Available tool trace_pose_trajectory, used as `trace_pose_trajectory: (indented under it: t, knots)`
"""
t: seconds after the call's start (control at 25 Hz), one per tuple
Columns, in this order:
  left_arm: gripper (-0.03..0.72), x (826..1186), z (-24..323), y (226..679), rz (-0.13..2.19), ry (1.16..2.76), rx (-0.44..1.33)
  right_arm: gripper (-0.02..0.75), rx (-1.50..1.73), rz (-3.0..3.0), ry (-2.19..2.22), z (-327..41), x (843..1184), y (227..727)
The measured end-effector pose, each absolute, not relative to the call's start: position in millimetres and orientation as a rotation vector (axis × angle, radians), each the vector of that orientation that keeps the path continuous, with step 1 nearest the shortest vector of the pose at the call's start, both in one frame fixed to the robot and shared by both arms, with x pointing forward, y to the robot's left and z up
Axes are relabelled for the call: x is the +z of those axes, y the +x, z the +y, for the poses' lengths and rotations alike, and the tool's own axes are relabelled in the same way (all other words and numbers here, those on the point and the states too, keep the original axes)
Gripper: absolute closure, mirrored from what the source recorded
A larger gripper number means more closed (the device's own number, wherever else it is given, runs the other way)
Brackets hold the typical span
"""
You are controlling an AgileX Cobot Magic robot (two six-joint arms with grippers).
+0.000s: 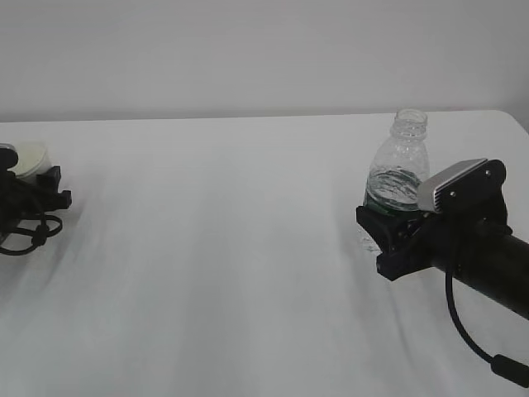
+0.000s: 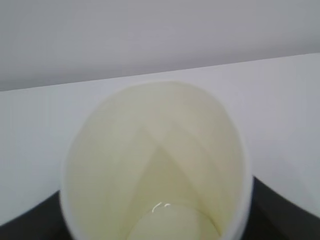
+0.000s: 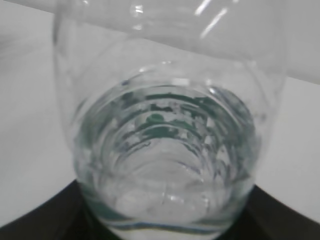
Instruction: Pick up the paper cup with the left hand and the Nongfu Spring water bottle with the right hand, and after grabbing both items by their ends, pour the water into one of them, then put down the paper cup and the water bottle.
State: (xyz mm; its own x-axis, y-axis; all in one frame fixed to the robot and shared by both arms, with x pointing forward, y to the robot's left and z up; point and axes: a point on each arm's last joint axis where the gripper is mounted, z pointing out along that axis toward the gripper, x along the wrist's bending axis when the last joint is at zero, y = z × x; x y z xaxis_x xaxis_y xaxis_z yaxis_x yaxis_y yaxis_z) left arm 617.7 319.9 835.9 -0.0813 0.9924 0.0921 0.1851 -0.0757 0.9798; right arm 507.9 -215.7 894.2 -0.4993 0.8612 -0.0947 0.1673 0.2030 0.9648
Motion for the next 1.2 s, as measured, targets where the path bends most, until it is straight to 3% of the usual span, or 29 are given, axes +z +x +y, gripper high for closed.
trace_pose_trajectory:
  t: [1.2]
  knots:
    - [0.211,872,290,556,1.119,1.565,1.021,0.3,1.325,1.822,0.943,-216,894,508]
